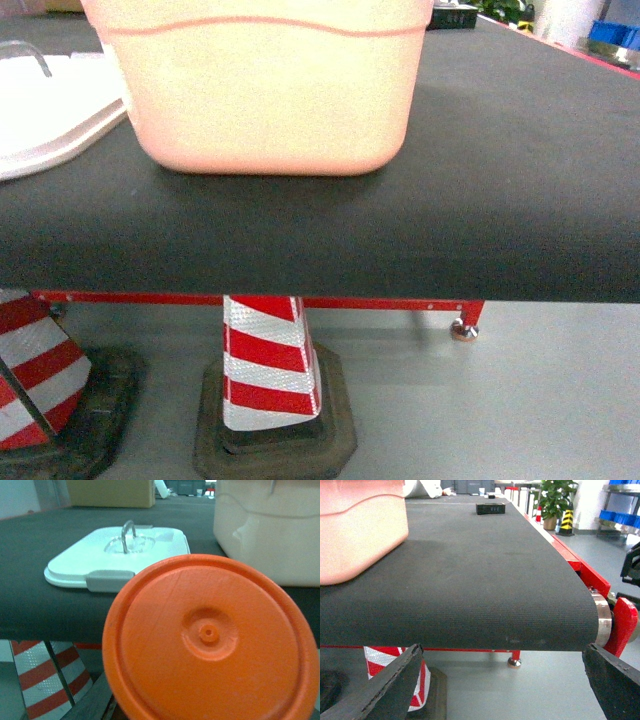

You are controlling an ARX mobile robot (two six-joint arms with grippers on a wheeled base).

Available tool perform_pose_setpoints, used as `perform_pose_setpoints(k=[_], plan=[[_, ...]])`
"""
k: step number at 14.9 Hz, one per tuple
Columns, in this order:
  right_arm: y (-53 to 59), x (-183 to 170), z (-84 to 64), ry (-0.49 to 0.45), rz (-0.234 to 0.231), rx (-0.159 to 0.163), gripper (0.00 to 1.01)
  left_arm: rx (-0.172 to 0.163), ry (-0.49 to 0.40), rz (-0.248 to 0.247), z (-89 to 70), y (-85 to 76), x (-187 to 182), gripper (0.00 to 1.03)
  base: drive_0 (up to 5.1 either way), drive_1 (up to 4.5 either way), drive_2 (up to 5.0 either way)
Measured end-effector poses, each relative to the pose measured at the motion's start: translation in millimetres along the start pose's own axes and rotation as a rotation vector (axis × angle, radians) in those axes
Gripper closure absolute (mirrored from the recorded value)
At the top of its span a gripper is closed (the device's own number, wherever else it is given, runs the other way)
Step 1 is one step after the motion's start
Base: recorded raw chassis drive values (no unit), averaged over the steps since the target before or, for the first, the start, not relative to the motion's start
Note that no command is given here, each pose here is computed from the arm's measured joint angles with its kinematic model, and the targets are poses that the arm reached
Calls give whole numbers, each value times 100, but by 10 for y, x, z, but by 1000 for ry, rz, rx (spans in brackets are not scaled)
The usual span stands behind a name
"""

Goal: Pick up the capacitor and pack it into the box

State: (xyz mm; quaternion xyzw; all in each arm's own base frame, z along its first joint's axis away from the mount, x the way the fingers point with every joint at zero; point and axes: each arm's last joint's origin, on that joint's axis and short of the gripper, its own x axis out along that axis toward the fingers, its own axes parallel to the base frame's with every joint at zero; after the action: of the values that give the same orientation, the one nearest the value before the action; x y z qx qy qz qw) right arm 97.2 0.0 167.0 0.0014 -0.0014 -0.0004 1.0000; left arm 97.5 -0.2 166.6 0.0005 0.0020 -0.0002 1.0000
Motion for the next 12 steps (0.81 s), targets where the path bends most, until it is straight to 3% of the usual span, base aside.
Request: perform_pose_setpoints(k=[12], plan=[[0,0,-1,1,0,0,3,-1,2,-2,-2,-1,0,59,0,0,0]])
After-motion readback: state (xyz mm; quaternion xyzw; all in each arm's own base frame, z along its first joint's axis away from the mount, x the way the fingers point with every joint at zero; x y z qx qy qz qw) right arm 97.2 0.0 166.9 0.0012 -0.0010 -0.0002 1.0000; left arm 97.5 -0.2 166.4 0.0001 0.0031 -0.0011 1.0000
